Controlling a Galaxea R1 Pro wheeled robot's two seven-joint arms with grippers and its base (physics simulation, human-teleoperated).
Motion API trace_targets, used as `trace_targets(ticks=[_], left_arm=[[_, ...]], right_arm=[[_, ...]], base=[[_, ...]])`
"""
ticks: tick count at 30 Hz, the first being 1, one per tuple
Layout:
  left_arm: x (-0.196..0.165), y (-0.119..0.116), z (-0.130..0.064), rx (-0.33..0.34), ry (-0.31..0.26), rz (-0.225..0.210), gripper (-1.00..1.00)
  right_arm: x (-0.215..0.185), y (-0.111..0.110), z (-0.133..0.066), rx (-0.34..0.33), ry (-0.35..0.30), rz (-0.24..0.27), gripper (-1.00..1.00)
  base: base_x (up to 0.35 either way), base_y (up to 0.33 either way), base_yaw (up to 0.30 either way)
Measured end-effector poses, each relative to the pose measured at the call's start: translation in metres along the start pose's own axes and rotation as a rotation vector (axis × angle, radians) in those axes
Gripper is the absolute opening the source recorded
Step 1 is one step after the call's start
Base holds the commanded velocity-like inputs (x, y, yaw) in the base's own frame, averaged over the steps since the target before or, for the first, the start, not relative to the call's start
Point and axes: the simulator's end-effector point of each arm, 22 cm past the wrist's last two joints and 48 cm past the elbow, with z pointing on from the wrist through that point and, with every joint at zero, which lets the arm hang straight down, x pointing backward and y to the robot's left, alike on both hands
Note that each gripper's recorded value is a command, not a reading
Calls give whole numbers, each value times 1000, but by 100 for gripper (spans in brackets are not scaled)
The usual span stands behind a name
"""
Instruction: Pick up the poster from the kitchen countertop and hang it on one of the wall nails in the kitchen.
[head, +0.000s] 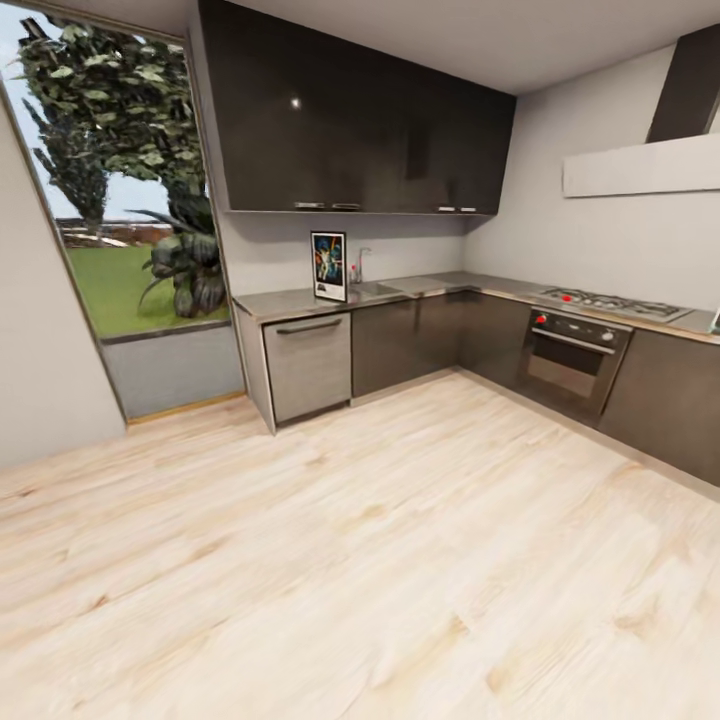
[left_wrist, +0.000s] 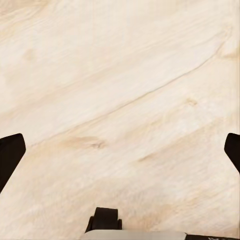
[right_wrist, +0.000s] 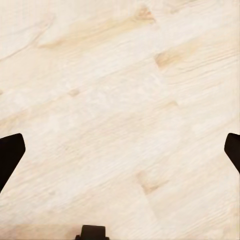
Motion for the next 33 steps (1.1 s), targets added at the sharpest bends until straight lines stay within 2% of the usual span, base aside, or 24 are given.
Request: trace_targets(ticks=[33], left_arm=[[0,0,0,0,0,0,100]], right_arm=[[0,0,0,0,0,0,100]], base=[[334,-105,0]])
